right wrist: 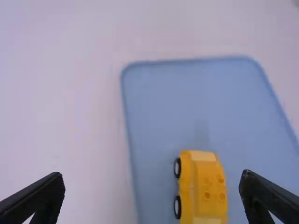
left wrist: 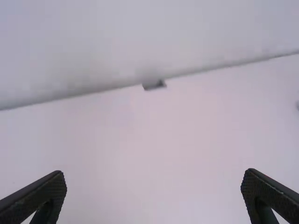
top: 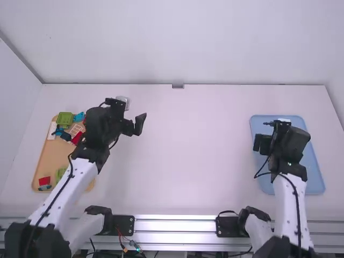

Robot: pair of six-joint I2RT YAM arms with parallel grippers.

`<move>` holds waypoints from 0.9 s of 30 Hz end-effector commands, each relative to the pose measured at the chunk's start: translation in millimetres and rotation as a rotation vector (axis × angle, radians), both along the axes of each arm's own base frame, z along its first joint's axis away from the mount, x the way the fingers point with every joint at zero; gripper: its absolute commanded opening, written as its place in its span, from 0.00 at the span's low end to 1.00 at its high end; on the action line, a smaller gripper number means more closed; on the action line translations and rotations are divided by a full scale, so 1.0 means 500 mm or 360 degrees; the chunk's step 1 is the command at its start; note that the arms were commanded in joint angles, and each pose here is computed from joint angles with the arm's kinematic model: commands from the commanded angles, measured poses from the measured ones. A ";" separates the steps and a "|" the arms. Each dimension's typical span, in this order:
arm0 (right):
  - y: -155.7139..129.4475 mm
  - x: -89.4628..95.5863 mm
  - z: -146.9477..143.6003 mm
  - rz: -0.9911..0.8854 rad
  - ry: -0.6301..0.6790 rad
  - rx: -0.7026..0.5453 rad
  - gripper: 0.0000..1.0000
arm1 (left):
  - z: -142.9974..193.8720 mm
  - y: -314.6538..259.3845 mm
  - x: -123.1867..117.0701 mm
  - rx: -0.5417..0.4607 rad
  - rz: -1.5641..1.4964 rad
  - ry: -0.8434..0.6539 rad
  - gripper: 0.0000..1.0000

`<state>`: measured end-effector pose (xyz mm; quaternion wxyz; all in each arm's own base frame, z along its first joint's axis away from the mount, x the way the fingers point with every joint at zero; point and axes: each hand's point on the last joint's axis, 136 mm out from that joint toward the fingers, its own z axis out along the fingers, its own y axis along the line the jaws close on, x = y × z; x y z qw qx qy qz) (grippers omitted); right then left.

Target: Assemble lego blocks to make yellow taxi

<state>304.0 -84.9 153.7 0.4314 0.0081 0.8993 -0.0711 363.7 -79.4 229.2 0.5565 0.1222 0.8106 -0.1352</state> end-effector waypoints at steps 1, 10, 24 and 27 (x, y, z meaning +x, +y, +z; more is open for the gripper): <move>0.061 0.000 0.075 0.0167 -0.0185 0.0000 0.98 | 0.046 0.003 -0.025 -0.0014 0.0013 -0.0092 0.99; 0.139 -0.020 0.126 0.0282 -0.0435 0.0024 0.90 | 0.025 0.086 -0.070 0.0017 0.0261 -0.0065 0.92; 0.175 -0.067 0.084 0.0185 -0.0703 0.0174 0.64 | -0.073 0.159 -0.149 0.0122 0.0570 -0.0072 0.67; 0.175 -0.081 0.053 0.0185 -0.0703 0.0174 0.57 | -0.100 0.159 -0.167 0.0122 0.0570 -0.0072 0.61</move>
